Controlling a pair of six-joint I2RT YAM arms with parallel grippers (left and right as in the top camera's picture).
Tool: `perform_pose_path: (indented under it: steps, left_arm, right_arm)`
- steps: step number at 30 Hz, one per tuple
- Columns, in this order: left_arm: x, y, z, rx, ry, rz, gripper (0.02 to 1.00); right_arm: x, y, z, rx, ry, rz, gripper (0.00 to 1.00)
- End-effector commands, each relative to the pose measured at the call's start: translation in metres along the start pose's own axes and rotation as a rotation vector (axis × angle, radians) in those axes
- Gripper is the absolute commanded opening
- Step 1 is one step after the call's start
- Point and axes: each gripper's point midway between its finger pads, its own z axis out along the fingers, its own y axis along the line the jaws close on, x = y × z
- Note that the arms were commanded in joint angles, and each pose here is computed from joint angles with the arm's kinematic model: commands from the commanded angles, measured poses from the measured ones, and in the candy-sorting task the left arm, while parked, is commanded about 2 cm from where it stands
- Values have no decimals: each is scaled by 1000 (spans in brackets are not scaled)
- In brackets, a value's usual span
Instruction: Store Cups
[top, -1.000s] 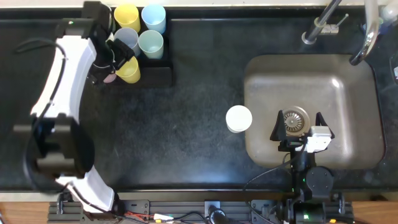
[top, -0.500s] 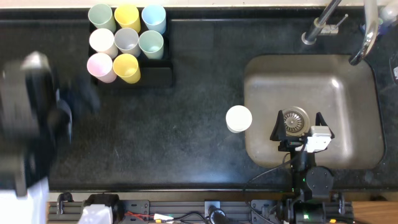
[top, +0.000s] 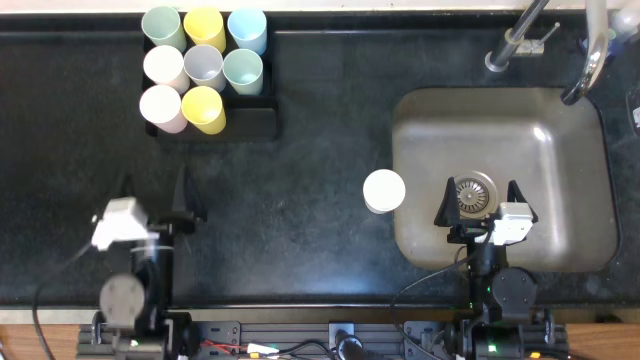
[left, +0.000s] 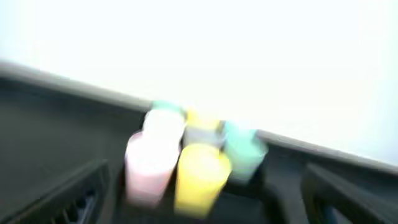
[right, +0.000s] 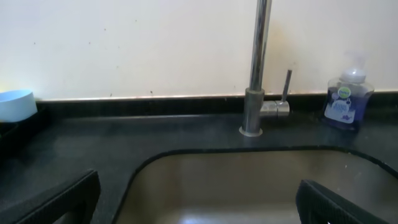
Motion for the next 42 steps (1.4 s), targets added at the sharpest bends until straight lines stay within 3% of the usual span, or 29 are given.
perform_pose_path:
  steps: [1, 7, 42]
  left_arm:
    - [-12, -10, -8, 61, -93, 159, 998]
    - [77, 5, -16, 53, 275, 259, 998]
    - [79, 7, -17, 39, 286, 260, 1000]
  right_arm:
    - [3, 0, 0, -2, 0, 5, 998]
    - [3, 0, 0, -2, 0, 5, 998]
    - [3, 0, 0, -2, 0, 5, 998]
